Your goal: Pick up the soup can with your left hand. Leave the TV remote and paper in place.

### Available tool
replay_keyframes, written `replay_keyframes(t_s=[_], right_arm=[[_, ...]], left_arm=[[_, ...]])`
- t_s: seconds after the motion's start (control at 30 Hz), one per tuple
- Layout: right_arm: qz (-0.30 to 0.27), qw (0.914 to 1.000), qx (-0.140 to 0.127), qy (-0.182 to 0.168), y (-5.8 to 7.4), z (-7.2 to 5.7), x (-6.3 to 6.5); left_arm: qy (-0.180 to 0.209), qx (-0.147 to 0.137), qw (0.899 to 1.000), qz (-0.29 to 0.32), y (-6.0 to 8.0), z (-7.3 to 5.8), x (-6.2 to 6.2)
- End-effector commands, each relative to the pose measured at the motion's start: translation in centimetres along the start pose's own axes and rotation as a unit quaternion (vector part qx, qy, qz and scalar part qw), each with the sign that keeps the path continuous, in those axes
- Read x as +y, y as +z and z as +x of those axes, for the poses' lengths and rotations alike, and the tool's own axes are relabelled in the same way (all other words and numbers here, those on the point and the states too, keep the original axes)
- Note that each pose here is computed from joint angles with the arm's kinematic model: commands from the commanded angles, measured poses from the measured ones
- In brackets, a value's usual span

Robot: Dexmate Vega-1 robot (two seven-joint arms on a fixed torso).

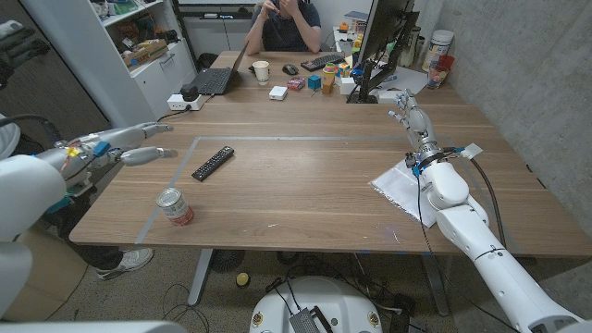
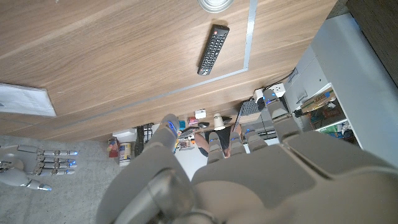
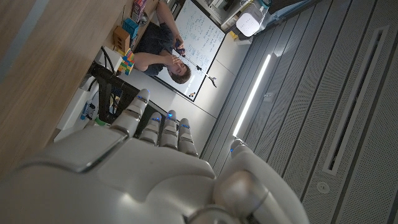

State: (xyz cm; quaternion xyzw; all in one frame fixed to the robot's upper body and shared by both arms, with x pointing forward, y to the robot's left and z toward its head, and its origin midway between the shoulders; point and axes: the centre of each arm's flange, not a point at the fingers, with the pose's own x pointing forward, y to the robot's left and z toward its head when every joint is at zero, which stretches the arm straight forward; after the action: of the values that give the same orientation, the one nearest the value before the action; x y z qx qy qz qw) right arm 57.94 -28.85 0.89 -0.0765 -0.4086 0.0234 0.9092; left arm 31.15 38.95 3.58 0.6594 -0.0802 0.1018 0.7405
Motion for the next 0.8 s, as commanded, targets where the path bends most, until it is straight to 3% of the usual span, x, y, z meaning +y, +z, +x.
replay_keyframes(t_s=[0.03,0.3,0.8], right_arm=[[-0.002,1.0000,0.001,0.006,0.0,0.4,0.5],[-0.005,1.0000,0.002,0.002,0.1,0.4,0.5],[-0.009,0.9999,-0.007,0.000,0.5,0.4,0.5]], left_arm=[[-0.040,0.029,0.999,0.015,-0.9,0.5,-1.5],[-0.058,0.044,0.997,0.030,-1.6,1.8,-2.1],[-0.077,0.037,0.996,0.034,-1.5,3.6,-3.8]])
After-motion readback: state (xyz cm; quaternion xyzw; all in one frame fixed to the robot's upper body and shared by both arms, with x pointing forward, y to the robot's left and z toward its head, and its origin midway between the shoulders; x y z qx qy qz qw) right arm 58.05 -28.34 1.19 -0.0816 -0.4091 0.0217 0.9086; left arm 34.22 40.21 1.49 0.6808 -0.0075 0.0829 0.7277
